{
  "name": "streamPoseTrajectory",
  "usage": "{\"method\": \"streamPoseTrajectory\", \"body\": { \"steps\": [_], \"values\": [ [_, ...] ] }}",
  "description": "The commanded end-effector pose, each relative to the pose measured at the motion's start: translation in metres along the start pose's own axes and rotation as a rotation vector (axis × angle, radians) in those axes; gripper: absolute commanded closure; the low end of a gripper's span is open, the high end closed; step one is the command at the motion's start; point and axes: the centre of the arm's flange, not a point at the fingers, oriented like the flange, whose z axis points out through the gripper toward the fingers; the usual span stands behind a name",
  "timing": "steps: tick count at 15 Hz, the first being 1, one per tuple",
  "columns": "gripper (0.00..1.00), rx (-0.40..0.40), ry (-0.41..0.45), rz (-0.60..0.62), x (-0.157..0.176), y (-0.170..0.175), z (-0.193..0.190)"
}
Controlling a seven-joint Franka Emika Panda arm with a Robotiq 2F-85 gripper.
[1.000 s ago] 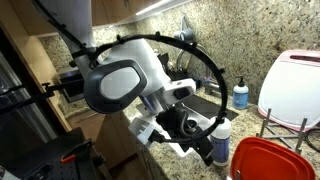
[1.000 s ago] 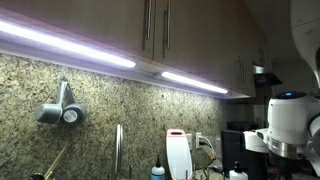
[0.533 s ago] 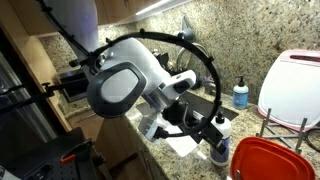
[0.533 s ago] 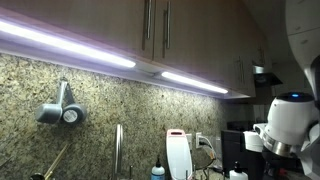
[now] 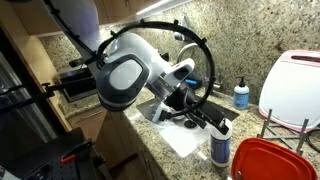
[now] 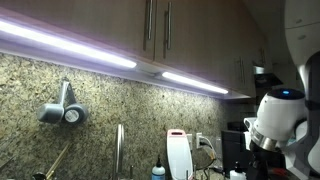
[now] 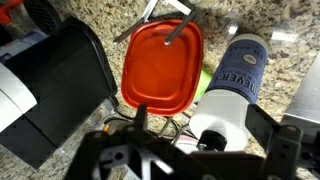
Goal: Put the right bottle into the sink
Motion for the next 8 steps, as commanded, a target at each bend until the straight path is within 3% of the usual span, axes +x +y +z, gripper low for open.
{"method": "streamPoseTrajectory", "body": {
  "steps": [1,8],
  "values": [
    [0.0,-0.001,-0.001,-0.001,-0.0003,0.0002,0.0003],
    [0.0,0.005,0.039,-0.002,-0.0055,-0.0064,0.0082]
  ]
}}
